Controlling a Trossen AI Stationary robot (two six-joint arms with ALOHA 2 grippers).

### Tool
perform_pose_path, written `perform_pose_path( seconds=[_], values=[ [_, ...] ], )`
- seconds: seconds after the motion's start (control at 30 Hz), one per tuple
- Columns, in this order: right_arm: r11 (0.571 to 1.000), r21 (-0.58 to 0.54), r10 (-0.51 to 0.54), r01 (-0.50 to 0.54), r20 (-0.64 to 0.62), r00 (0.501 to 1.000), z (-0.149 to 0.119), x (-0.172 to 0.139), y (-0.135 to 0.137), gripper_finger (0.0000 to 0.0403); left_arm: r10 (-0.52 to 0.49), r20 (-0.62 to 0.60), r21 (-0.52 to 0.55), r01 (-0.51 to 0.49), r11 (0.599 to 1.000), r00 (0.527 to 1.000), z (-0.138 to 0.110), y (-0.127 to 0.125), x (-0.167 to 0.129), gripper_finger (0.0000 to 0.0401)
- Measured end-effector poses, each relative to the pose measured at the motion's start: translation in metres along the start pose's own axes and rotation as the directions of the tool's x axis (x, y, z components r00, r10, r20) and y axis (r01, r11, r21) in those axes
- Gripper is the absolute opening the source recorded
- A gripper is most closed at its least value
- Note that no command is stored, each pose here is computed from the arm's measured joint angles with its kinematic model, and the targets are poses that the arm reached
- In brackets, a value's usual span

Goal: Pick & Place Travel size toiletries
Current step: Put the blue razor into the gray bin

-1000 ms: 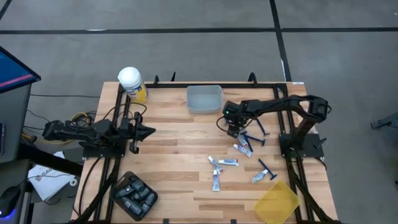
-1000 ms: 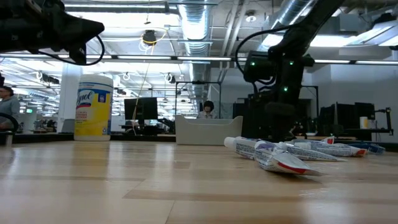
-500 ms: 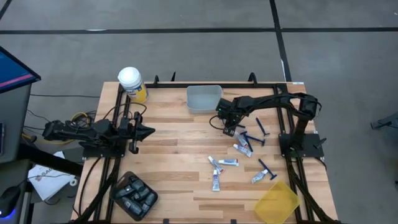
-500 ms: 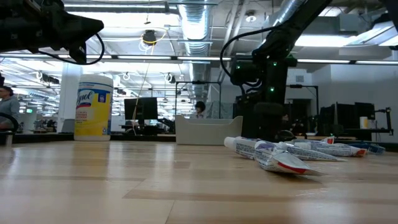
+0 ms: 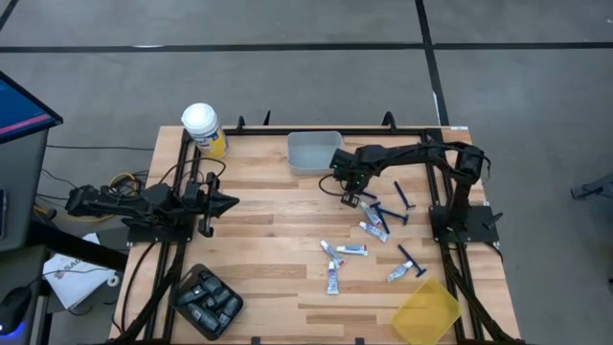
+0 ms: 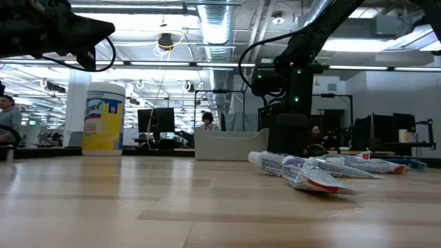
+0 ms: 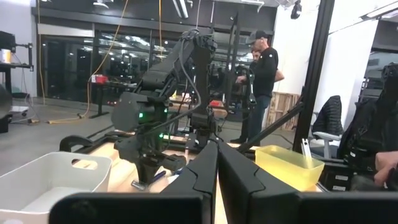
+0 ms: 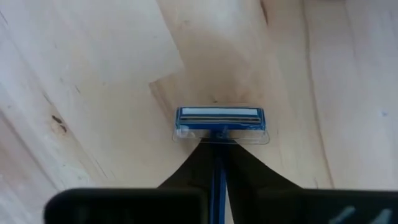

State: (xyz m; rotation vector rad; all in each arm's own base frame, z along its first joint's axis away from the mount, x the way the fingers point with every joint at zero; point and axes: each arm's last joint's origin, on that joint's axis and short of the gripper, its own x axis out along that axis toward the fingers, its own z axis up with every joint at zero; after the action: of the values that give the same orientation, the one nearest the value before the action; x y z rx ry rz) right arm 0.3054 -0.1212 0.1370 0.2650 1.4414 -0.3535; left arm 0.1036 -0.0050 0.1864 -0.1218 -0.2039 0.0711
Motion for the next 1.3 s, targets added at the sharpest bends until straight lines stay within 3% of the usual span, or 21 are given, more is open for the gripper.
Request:
perform_pose_path(
  seconds=[0.17, 0.47, 0.83, 1.07, 1.3],
  values=[
    [1.000, 0.004, 0.000, 0.000, 0.001, 1.000, 0.000, 0.000, 0.000, 0.0010, 0.003, -0.029, 0.005, -0.003, 1.000, 1.000, -0.003, 0.001, -0.001, 0.0008],
    [1.000, 0.004, 0.008, -0.008, 0.006, 1.000, 0.000, -0.003, 0.000, 0.0003, 0.022, -0.196, 0.038, -0.015, 0.999, 0.980, -0.019, 0.003, -0.007, 0.0008],
    [1.000, 0.013, 0.011, -0.012, 0.021, 1.000, -0.003, -0.014, -0.003, 0.0002, 0.013, -0.178, 0.032, -0.007, 0.999, 0.984, -0.017, 0.003, -0.008, 0.0008],
    [0.999, 0.032, 0.011, -0.013, 0.060, 0.998, -0.004, -0.034, -0.010, 0.0001, 0.009, -0.127, 0.023, -0.006, 1.000, 0.992, -0.013, 0.003, -0.010, 0.0008],
    [0.999, 0.038, 0.010, -0.015, 0.135, 0.991, 0.006, -0.082, -0.013, 0.0000, 0.009, -0.127, 0.023, -0.006, 1.000, 0.992, -0.013, 0.003, -0.010, 0.0008]
  ],
)
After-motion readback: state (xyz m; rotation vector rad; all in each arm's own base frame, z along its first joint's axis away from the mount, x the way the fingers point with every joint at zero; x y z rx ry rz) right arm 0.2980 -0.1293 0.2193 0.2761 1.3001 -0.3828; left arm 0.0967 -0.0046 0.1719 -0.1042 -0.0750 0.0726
